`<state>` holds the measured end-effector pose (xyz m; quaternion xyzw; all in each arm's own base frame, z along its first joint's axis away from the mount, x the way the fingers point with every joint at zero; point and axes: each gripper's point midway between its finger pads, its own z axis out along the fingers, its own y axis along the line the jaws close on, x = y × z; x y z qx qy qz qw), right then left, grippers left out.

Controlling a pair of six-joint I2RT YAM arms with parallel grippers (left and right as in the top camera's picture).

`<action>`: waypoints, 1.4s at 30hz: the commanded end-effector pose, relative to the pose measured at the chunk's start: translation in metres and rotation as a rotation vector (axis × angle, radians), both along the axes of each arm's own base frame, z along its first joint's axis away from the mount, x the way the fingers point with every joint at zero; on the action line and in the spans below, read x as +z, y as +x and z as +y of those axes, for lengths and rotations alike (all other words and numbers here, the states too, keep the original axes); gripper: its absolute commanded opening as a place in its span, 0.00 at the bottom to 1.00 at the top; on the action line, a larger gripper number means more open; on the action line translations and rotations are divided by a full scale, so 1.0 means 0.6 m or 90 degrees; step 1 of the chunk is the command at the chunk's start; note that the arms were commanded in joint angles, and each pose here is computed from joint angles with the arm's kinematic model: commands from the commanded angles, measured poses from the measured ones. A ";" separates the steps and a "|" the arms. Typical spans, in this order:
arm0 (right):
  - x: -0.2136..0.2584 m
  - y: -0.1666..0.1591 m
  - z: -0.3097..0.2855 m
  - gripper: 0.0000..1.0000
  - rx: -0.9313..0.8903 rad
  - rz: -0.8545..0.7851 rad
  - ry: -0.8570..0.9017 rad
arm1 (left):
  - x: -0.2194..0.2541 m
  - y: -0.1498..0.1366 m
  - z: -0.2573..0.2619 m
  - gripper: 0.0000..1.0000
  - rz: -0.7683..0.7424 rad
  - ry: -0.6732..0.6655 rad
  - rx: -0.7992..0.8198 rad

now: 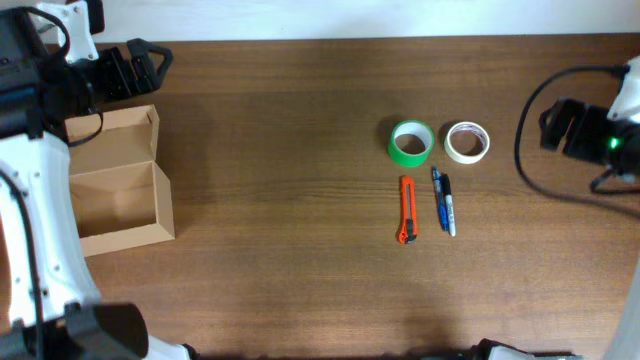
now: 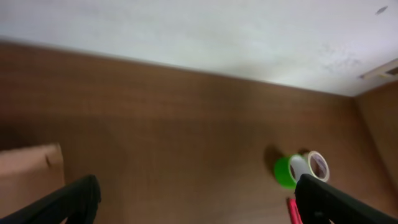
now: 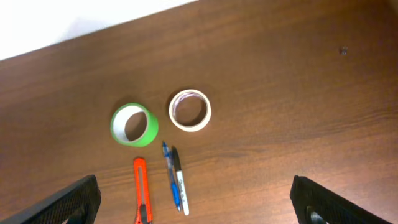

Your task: Pack container

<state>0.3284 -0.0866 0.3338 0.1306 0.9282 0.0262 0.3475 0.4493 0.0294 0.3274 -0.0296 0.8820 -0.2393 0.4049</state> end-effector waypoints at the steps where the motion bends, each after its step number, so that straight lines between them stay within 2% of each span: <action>1: -0.025 0.018 -0.004 0.99 0.012 0.039 0.026 | -0.016 0.001 -0.008 1.00 0.022 -0.036 -0.038; 8: -0.065 0.043 0.014 0.99 0.045 0.074 0.089 | -0.076 -0.009 0.001 1.00 0.105 -0.025 -0.030; 11: -0.077 0.051 0.019 0.99 0.054 0.084 0.110 | -0.118 -0.025 0.034 0.96 0.174 0.046 0.018; 14: -0.094 0.046 0.020 0.99 0.052 0.114 0.122 | -0.174 -0.070 0.079 0.95 0.303 0.158 0.090; 16: -0.103 0.045 0.021 0.99 0.051 0.129 0.128 | -0.195 -0.101 0.098 0.83 0.371 0.240 0.116; 18: -0.109 0.045 0.021 0.99 0.051 0.137 0.131 | -0.200 -0.118 0.100 0.77 0.406 0.309 0.121; 23: -0.125 0.038 0.005 0.99 0.009 0.168 0.120 | -0.205 -0.121 0.048 0.66 0.418 0.392 0.072; 29: -0.131 0.028 0.009 0.99 0.008 0.186 0.126 | -0.246 -0.134 0.048 0.65 0.453 0.396 0.062; 34: -0.131 0.028 0.009 0.99 0.008 0.186 0.126 | -0.342 -0.173 0.055 0.66 0.526 0.387 0.048; 42: -0.130 0.030 0.008 0.99 0.008 0.182 0.125 | -0.396 -0.198 0.067 0.66 0.559 0.380 0.053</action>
